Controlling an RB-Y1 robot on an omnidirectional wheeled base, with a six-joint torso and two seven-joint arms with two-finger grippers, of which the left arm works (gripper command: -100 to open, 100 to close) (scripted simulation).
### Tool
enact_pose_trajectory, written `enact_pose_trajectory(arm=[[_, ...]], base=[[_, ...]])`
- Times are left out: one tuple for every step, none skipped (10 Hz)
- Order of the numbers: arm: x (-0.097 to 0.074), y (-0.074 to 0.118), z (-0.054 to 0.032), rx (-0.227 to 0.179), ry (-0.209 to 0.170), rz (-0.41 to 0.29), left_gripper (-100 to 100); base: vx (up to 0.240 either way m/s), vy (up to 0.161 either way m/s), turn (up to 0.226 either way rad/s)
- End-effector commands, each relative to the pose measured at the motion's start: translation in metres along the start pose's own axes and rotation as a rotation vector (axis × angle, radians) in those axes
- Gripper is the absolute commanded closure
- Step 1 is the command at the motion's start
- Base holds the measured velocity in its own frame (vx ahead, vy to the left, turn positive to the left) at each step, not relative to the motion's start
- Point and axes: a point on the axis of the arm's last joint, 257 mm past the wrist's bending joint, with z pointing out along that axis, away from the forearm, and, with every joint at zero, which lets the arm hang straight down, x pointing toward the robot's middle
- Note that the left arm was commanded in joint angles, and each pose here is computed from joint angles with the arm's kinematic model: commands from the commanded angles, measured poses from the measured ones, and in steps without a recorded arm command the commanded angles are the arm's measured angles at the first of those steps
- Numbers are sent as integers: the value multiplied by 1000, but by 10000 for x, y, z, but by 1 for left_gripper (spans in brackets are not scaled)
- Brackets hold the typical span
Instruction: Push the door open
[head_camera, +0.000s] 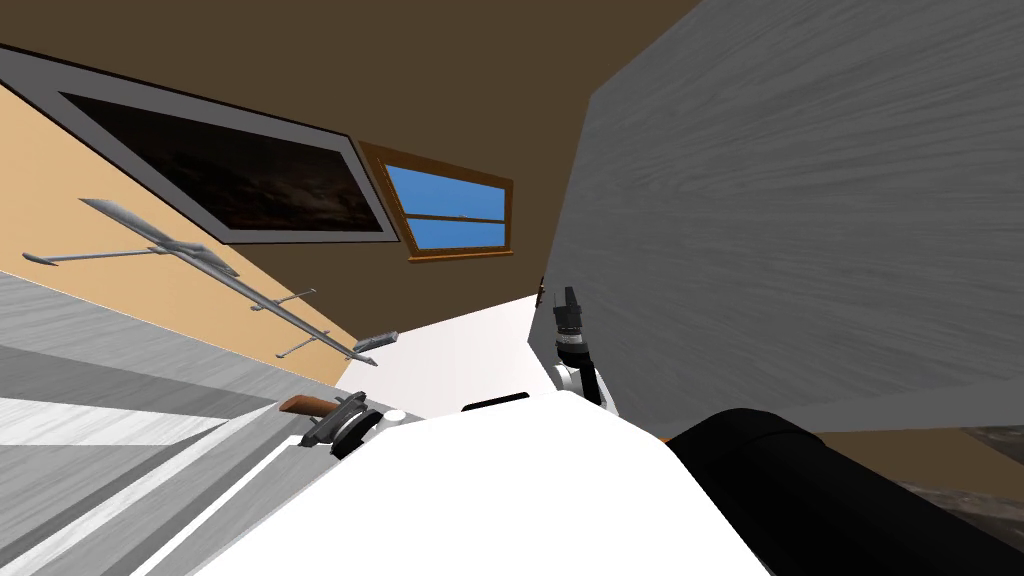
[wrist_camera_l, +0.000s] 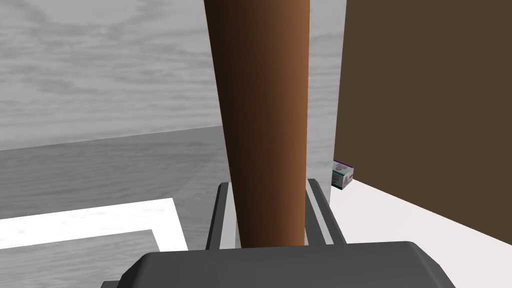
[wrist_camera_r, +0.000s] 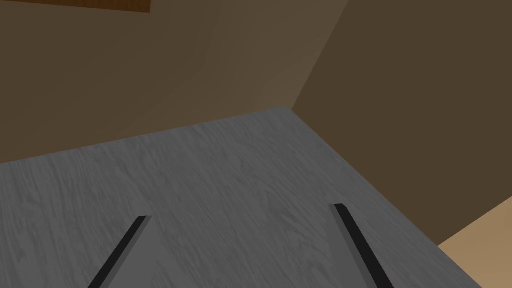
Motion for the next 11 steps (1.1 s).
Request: enact_pose_trajectory(arm=[[32,-109,60,23,14,7,100],[27,-178,73,38,12,5,100],[21,-248,85,52,11,3,100],[21,-248,85,52,11,3,100],[21,-248,85,52,11,3,100],[10,-379,103,80,7,-1,100],[3,-441,110,93,6,-3,100],[-3,-503,115,106,4,-5,100],[-3,-503,115,106,4,-5,100],[-16,-612,121,130,0,-8,100],[-16,-612,121,130,0,-8,100]], base=[[30,7,28],[33,8,-8],[62,24,-28],[51,20,3],[23,10,15],[76,40,-43],[111,42,-29],[100,43,-7],[66,35,5],[92,36,5],[80,31,-12]])
